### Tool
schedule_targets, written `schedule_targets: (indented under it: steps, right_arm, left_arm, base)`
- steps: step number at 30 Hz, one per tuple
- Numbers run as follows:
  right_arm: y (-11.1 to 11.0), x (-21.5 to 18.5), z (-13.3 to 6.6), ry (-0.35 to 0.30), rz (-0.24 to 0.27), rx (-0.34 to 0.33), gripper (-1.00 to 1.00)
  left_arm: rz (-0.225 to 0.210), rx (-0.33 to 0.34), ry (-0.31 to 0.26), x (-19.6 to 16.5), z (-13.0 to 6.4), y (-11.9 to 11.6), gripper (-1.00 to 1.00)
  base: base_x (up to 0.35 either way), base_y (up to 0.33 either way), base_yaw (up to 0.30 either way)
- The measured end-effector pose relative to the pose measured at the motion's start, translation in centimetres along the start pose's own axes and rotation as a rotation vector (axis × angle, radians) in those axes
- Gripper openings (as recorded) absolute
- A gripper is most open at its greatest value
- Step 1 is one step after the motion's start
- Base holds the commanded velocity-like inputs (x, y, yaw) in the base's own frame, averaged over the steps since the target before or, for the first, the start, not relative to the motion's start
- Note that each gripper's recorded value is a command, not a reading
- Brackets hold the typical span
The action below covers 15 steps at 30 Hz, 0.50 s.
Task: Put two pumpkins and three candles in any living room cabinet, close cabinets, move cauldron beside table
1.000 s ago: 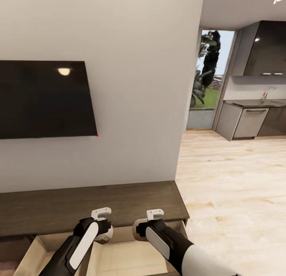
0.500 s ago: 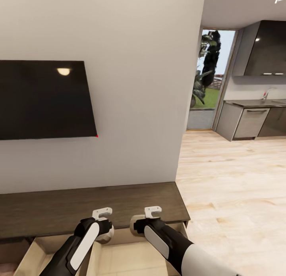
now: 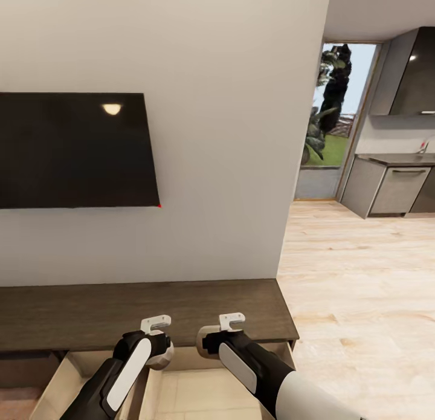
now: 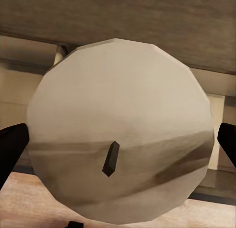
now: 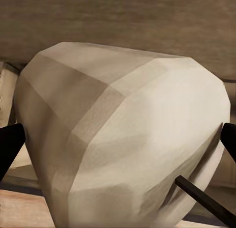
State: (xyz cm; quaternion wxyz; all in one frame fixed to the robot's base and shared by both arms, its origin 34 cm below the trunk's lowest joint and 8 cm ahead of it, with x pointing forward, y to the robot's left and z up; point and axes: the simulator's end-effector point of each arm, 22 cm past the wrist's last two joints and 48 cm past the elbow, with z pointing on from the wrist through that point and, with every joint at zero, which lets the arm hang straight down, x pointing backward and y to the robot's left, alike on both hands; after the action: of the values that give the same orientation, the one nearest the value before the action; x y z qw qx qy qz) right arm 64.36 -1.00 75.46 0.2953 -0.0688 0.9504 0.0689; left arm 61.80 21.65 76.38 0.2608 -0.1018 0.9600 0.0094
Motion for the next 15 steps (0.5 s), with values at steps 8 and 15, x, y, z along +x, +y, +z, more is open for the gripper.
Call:
schedule_targets:
  steps: [8,15]
  right_arm:
    - [0.31,-0.31,-0.16,-0.006,0.000,-0.008,-1.00]
    - [0.35,-0.32,-0.17,-0.006,0.000,-0.009,-1.00]
  left_arm:
    - [0.000,0.000,0.000,0.02,0.00,0.00,-1.00]
    - [0.001,-0.001,0.000,0.02,0.01,0.05,-1.00]
  base:
    - [0.000,0.000,0.002]
    - [0.000,0.000,0.000]
